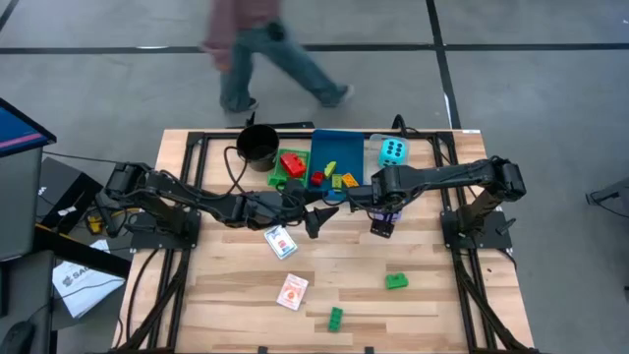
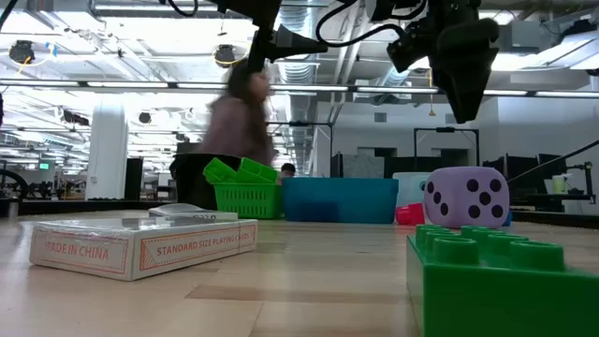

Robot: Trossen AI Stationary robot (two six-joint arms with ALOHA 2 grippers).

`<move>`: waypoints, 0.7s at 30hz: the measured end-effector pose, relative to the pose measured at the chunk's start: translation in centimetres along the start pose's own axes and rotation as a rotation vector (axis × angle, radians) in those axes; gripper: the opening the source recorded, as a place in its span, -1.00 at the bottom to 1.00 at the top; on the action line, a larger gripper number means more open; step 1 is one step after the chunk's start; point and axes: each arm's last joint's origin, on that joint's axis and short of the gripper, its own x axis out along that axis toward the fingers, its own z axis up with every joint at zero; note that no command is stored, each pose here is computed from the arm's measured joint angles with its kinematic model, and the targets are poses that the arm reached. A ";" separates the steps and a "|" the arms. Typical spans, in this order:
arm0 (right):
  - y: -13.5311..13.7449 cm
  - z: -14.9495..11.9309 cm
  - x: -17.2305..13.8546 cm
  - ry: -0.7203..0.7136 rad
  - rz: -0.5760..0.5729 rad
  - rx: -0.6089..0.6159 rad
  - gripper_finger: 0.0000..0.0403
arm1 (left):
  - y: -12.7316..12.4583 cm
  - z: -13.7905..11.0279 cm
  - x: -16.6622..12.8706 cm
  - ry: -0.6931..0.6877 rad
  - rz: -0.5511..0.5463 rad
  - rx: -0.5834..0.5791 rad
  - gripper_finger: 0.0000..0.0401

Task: Pick & Place Toys
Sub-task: Put the purple dice into the transparent bin

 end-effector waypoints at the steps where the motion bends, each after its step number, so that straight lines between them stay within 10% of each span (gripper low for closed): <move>1: 0.0 0.0 0.0 -0.005 -0.014 0.014 0.98 | 0.1 0.1 0.0 -0.004 0.002 -0.002 0.61; 21: 1.2 0.3 -0.5 -0.127 -0.006 -0.024 0.98 | 0.2 0.5 -0.1 -0.010 0.001 -0.005 0.61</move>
